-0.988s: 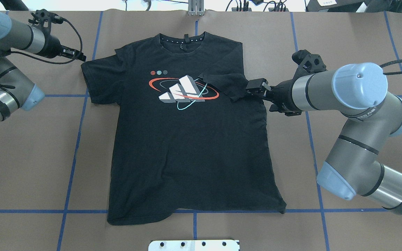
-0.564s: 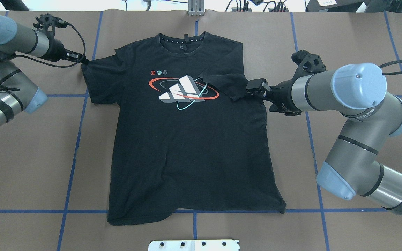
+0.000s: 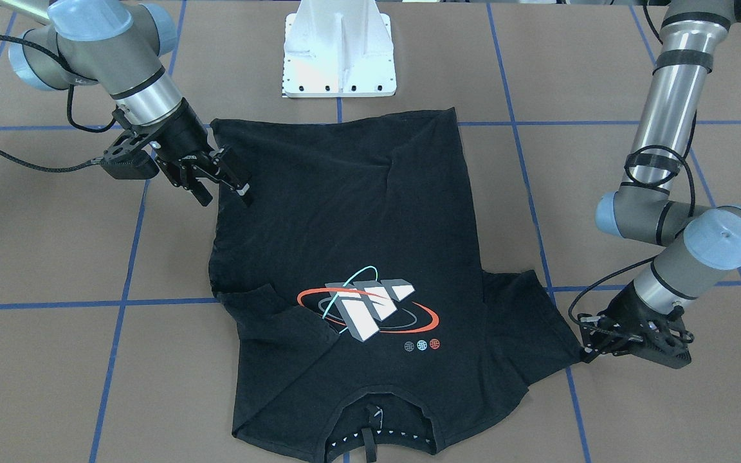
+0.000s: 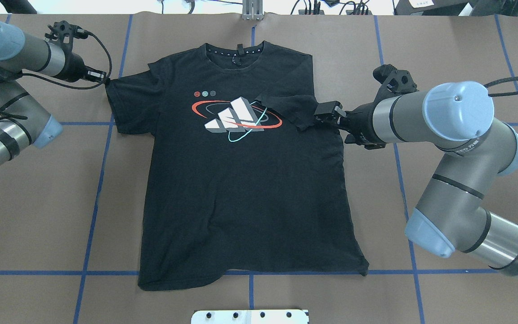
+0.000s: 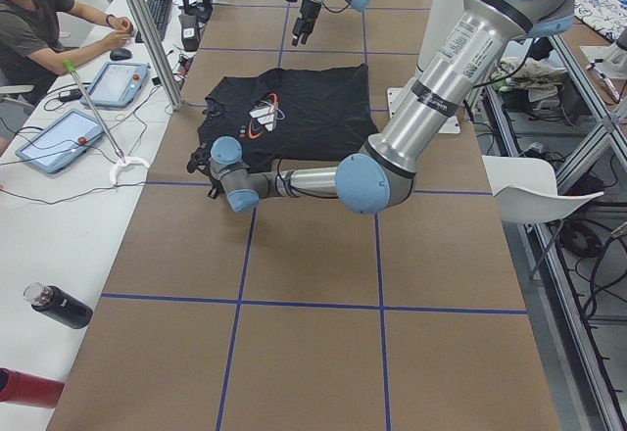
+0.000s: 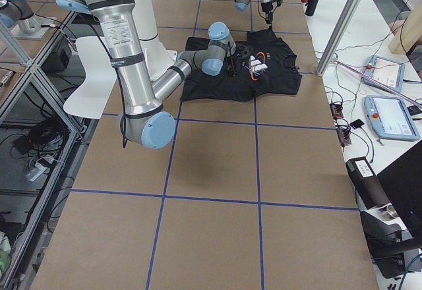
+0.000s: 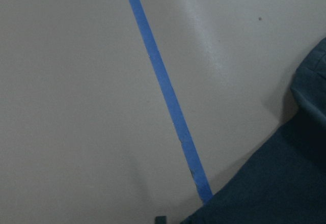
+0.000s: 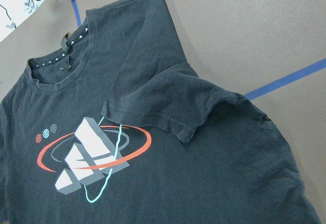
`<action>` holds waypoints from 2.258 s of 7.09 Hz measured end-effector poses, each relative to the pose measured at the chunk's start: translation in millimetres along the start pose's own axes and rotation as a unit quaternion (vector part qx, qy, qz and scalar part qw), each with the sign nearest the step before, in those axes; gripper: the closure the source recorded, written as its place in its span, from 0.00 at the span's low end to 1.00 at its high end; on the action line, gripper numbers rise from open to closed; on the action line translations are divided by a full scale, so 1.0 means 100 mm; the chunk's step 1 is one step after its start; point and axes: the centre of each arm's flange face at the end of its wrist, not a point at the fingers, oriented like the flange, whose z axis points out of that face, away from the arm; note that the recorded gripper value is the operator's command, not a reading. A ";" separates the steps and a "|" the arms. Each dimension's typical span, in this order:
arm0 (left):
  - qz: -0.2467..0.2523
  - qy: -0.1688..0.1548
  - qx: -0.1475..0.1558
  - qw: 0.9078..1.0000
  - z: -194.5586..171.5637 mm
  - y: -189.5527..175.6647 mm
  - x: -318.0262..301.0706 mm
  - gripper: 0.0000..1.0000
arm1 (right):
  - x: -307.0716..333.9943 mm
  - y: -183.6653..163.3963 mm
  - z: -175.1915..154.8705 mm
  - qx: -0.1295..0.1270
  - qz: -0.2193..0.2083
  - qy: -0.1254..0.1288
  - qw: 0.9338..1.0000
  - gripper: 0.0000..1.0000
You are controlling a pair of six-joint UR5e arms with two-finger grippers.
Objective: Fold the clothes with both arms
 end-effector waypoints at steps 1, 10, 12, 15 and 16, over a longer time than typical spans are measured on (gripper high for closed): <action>-0.011 0.017 0.006 1.000 -0.10 -0.08 0.16 1.00 | -0.01 0.00 0.00 0.000 0.000 0.000 1.000 0.01; -0.147 0.095 0.043 0.984 -0.08 -0.51 2.66 0.23 | -0.08 -0.02 0.02 0.001 -0.003 -0.002 1.000 0.01; -0.144 0.102 0.049 0.983 -0.15 -0.49 2.74 0.12 | -0.08 -0.02 0.02 0.001 0.001 -0.001 1.000 0.01; -0.161 0.161 0.040 0.973 -0.94 0.23 2.65 0.02 | -0.09 0.28 0.00 -0.015 0.095 0.037 0.995 0.01; -0.172 0.172 0.032 0.969 -1.16 0.45 2.56 0.02 | 0.05 0.55 0.04 -0.022 0.121 0.062 0.990 0.02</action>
